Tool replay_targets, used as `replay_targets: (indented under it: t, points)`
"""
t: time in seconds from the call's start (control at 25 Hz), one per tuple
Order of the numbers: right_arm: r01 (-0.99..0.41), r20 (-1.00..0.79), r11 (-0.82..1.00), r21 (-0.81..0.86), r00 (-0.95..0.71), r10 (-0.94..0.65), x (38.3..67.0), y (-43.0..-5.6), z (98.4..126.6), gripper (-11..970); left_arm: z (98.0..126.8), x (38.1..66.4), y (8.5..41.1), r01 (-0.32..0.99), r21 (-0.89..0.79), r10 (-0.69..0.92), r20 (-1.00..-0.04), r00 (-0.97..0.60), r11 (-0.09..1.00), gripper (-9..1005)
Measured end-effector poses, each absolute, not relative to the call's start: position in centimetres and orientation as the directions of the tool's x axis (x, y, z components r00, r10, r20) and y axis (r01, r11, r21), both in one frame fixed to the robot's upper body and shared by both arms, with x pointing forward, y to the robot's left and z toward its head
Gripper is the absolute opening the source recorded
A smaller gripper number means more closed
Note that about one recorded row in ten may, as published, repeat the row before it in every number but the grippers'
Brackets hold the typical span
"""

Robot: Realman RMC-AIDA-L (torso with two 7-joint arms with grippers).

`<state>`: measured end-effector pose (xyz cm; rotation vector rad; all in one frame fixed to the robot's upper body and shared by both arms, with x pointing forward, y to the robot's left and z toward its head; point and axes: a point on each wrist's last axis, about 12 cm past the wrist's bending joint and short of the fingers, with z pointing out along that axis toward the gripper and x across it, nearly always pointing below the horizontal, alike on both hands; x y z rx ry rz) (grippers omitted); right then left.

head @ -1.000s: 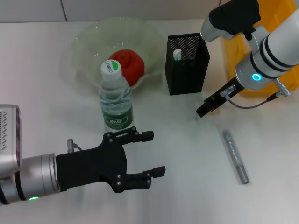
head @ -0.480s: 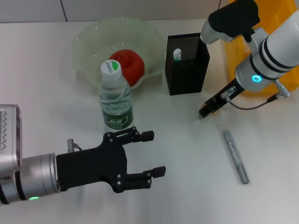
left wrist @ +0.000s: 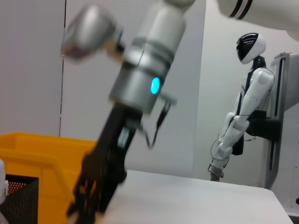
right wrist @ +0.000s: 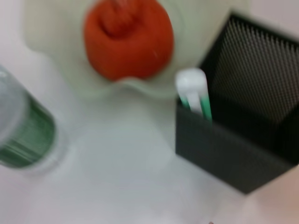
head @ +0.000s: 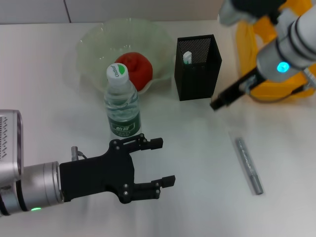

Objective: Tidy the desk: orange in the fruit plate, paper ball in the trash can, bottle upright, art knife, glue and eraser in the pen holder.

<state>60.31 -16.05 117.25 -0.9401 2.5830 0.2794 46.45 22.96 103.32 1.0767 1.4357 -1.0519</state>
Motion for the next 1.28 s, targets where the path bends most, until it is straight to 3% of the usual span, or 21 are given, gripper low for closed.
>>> replay_targets:
  t: [0.04,0.08,0.2,0.4,0.8,1.12,1.28]
  points:
    - [-0.651,-0.412,0.757,0.057,-0.706,-0.576,60.3,-16.0,117.3,459,103.3,46.5,23.0,0.973,-0.067,0.090,-0.992,-0.089,0.221,795]
    - [-0.657,-0.462,0.753,0.036,-0.679,-0.571,59.8,-16.1,119.9,458,103.3,46.5,23.0,0.973,-0.067,0.090,-0.992,-0.089,0.221,795]
    - [-0.650,-0.534,0.760,0.007,-0.645,-0.547,59.4,-16.8,123.2,456,103.4,46.6,22.9,0.974,-0.065,0.090,-0.992,-0.087,0.218,795]
    - [-0.631,-0.616,0.776,-0.023,-0.602,-0.508,60.1,-17.3,125.6,455,103.4,46.6,22.9,0.974,-0.065,0.090,-0.992,-0.086,0.217,795]
    - [-0.637,-0.582,0.770,-0.010,-0.623,-0.523,63.0,-16.4,122.5,475,103.4,46.6,22.9,0.974,-0.064,0.090,-0.992,-0.085,0.218,795]
    - [-0.643,-0.590,0.766,-0.016,-0.612,-0.527,63.1,-16.4,122.6,517,103.4,46.6,23.0,0.973,-0.064,0.090,-0.992,-0.085,0.221,795]
    - [-0.636,-0.560,0.772,0.013,-0.644,-0.521,61.4,-16.6,124.4,676,103.4,46.6,23.0,0.973,-0.065,0.089,-0.992,-0.086,0.221,795]
